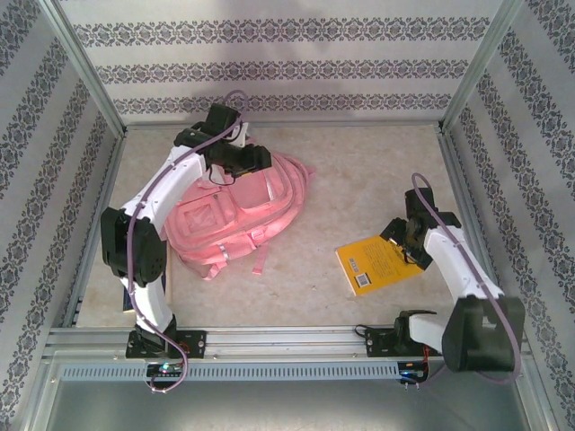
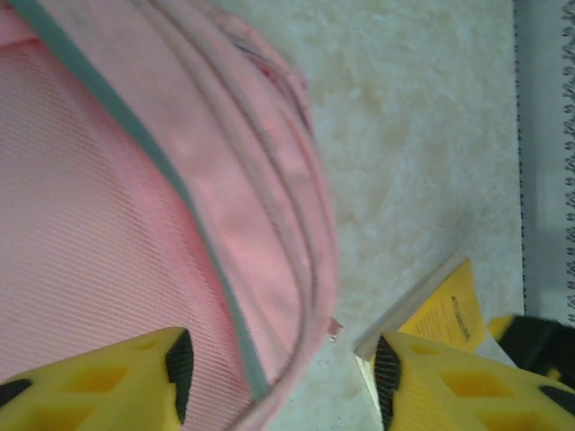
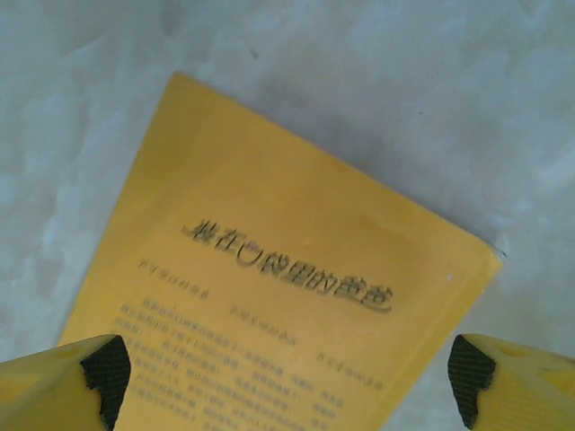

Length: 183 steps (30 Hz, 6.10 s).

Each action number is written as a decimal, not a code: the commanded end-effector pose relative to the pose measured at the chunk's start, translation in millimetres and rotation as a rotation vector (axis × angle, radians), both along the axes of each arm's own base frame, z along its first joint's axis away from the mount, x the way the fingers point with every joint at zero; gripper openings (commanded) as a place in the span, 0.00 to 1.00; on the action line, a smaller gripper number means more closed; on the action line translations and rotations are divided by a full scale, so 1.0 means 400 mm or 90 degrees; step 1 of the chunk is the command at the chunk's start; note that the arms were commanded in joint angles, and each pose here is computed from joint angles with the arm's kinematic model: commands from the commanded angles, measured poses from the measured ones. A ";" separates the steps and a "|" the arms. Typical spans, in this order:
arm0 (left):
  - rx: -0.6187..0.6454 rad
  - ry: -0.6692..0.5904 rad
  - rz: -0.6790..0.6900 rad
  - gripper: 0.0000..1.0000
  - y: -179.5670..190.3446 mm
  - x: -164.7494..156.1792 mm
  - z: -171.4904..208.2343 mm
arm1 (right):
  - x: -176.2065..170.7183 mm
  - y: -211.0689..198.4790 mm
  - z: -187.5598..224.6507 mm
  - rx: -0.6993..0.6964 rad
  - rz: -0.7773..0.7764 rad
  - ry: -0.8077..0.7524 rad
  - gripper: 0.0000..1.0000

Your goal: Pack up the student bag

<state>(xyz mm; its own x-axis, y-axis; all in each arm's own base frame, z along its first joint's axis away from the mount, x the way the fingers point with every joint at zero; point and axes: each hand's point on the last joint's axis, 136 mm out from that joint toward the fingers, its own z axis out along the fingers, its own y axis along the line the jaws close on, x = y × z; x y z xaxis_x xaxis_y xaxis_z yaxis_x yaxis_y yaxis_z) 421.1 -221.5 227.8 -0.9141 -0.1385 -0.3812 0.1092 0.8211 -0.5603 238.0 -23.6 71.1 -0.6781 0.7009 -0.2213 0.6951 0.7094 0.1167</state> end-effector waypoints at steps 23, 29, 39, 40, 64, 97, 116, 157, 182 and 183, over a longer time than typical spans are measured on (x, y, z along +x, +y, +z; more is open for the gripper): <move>-0.070 0.082 -0.221 0.64 -0.277 -0.302 -0.097 | -0.075 0.148 -0.109 0.255 -0.092 0.026 0.95; -0.045 0.109 -0.228 0.64 -0.289 -0.308 -0.140 | -0.123 0.224 -0.072 0.266 -0.050 0.015 0.95; 0.012 0.133 -0.288 0.63 -0.324 -0.377 -0.209 | -0.058 0.196 0.056 0.088 0.165 -0.013 0.95; 0.014 0.135 -0.295 0.63 -0.331 -0.386 -0.217 | -0.032 0.183 0.062 0.063 0.167 -0.015 0.95; 0.003 0.300 -0.246 0.63 -0.376 -0.439 -0.459 | -0.022 0.184 -0.115 0.241 0.147 0.073 0.97; 0.073 0.333 -0.223 0.55 -0.337 -0.394 -0.527 | -0.034 0.301 -0.054 0.187 0.348 0.075 0.77; 0.130 0.276 -0.238 0.57 -0.282 -0.363 -0.466 | -0.069 0.328 0.022 0.206 0.374 0.064 0.04; 0.485 -0.796 -0.695 0.88 -0.333 -0.456 -0.230 | 0.020 0.451 0.211 0.509 0.211 0.002 0.05; 0.547 -0.870 -0.582 0.00 -0.371 -0.370 -0.123 | -0.009 0.337 0.256 0.332 0.187 -0.037 0.66; 0.534 -0.865 -0.582 0.00 -0.371 -0.375 -0.109 | -0.001 0.311 0.281 0.291 0.185 -0.059 0.71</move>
<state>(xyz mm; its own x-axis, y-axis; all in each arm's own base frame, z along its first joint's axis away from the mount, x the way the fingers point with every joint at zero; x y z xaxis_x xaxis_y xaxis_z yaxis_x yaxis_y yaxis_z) 266.8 -359.7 120.2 0.3741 0.8319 -0.4098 0.6277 0.0982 0.7723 237.1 131.7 158.8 -0.8620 0.4824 0.1559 0.4729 0.6542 0.5903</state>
